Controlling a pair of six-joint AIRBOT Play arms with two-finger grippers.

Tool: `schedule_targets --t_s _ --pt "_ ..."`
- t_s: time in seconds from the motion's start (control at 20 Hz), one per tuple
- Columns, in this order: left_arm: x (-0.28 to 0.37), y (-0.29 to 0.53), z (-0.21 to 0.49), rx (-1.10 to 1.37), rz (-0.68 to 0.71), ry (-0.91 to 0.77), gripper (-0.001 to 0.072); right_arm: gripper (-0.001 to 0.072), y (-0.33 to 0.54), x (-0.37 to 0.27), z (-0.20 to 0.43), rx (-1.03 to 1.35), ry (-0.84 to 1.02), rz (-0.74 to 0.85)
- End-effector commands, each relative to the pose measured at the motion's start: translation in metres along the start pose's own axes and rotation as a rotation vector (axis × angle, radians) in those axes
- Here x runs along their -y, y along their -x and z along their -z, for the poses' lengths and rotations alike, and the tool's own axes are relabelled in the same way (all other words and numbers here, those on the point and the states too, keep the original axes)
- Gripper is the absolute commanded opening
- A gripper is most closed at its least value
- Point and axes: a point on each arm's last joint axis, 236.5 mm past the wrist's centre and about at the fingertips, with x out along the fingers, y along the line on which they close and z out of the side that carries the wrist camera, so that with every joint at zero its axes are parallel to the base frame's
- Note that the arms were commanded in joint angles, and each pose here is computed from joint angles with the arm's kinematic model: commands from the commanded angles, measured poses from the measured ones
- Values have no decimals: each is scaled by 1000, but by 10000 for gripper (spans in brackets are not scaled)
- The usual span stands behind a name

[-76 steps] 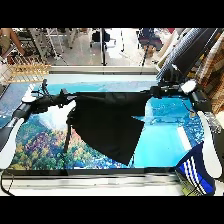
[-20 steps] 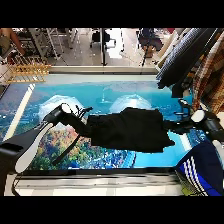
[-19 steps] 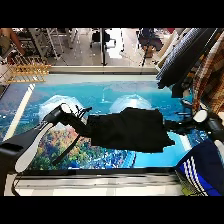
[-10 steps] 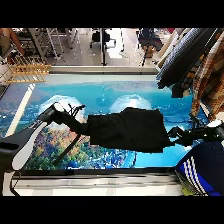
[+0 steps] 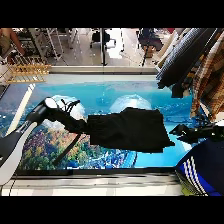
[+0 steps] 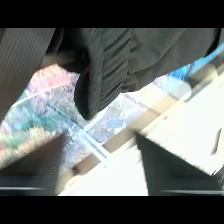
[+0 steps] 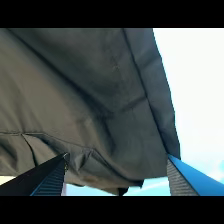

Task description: Fold the clothes and pants, and hang the long-sleeved shirts on hangers.

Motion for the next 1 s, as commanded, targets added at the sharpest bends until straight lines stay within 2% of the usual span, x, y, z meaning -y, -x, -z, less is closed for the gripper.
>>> schedule_targets --t_s 0.0,0.2,0.45,0.8,0.85,0.9,0.95 --pt "-12 -16 23 0 -46 128 576 695 13 4 7 -11 -36 9" --pt "-40 -57 53 -21 -56 213 575 696 12 12 14 -46 -20 53" --pt "-10 -61 12 166 110 137 576 697 4 17 26 -112 -44 44" --pt "5 -91 17 123 133 116 572 694 -31 19 41 -241 -105 20" --pt "8 -96 19 114 140 118 548 646 -38 18 38 -236 -118 33" --pt "9 -99 20 108 143 120 332 512 -45 18 31 -209 -133 51" --pt "11 -99 20 110 148 121 50 348 -50 16 21 -169 -143 66"
